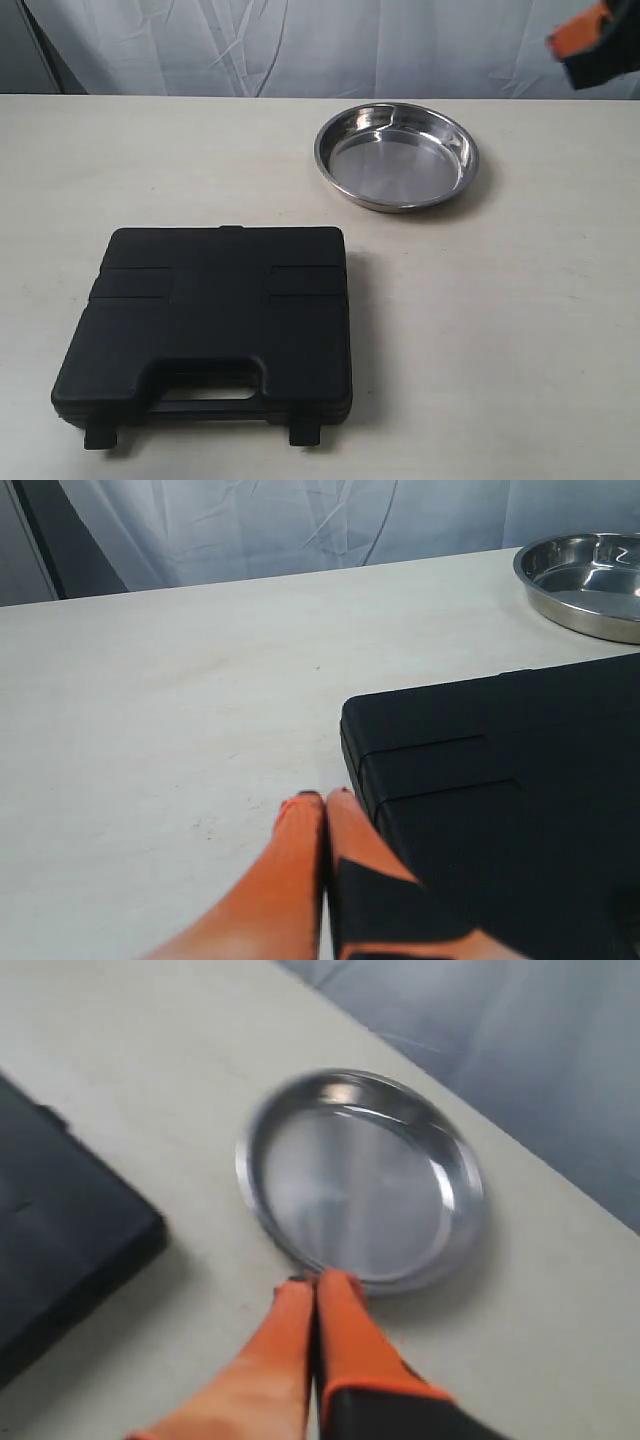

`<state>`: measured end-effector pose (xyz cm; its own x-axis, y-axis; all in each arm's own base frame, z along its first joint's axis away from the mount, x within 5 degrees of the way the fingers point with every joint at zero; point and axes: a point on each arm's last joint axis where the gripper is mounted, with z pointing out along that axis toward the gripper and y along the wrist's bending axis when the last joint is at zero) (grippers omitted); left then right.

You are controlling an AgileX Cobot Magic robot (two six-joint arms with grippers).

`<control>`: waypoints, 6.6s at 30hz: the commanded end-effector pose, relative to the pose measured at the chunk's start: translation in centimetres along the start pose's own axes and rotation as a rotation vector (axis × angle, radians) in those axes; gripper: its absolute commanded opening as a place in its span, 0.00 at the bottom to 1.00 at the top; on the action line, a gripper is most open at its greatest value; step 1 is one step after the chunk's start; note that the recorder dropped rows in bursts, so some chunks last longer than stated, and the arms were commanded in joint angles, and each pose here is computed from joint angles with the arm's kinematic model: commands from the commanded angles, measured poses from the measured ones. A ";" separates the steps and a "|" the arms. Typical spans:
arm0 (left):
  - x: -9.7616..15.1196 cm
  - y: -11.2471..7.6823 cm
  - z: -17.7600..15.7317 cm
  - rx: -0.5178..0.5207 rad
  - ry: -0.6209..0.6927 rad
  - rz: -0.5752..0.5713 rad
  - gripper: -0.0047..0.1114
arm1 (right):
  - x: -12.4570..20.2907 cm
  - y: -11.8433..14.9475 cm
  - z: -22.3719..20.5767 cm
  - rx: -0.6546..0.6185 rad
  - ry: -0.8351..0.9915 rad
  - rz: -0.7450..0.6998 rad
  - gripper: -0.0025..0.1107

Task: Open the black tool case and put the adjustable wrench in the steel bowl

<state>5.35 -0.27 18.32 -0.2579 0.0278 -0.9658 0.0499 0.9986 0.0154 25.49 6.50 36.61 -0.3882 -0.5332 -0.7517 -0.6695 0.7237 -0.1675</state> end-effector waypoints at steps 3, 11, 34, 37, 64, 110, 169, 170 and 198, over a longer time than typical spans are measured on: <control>0.0 0.0 0.0 0.004 -0.016 -0.001 0.04 | -4.5 5.8 8.4 -0.380 0.109 -0.310 0.37; 0.0 0.0 0.0 0.004 -0.016 -0.001 0.04 | -4.3 16.7 15.5 -0.515 0.273 -0.686 0.49; 0.0 0.0 0.0 0.004 -0.016 -0.001 0.04 | -0.2 30.1 18.2 -0.704 0.390 -0.862 0.49; 0.0 0.0 0.0 0.004 -0.016 -0.001 0.04 | 0.4 30.6 19.0 -0.707 0.407 -0.858 0.49; 0.0 0.0 0.0 0.004 -0.016 -0.001 0.04 | 2.8 31.3 22.9 -0.641 0.442 -0.850 0.49; 0.0 0.0 0.0 0.004 -0.016 -0.001 0.04 | 1.7 30.7 21.7 -0.618 0.433 -0.858 0.01; 0.0 0.0 0.0 0.004 -0.016 -0.001 0.04 | -10.4 8.9 25.9 0.162 -0.397 -0.801 0.01; 0.0 0.0 0.0 0.004 -0.016 -0.001 0.04 | -10.4 9.0 26.8 0.157 -0.396 -0.780 0.01; 0.0 0.0 0.0 0.004 -0.016 -0.001 0.04 | -4.8 11.6 13.6 -0.047 -0.031 0.030 0.01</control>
<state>5.36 -0.27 18.34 -0.2561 0.0277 -0.9663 0.0499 0.9986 0.0154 29.10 24.04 30.46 -0.3622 -0.5536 -0.7499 -0.6934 0.6977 -0.1801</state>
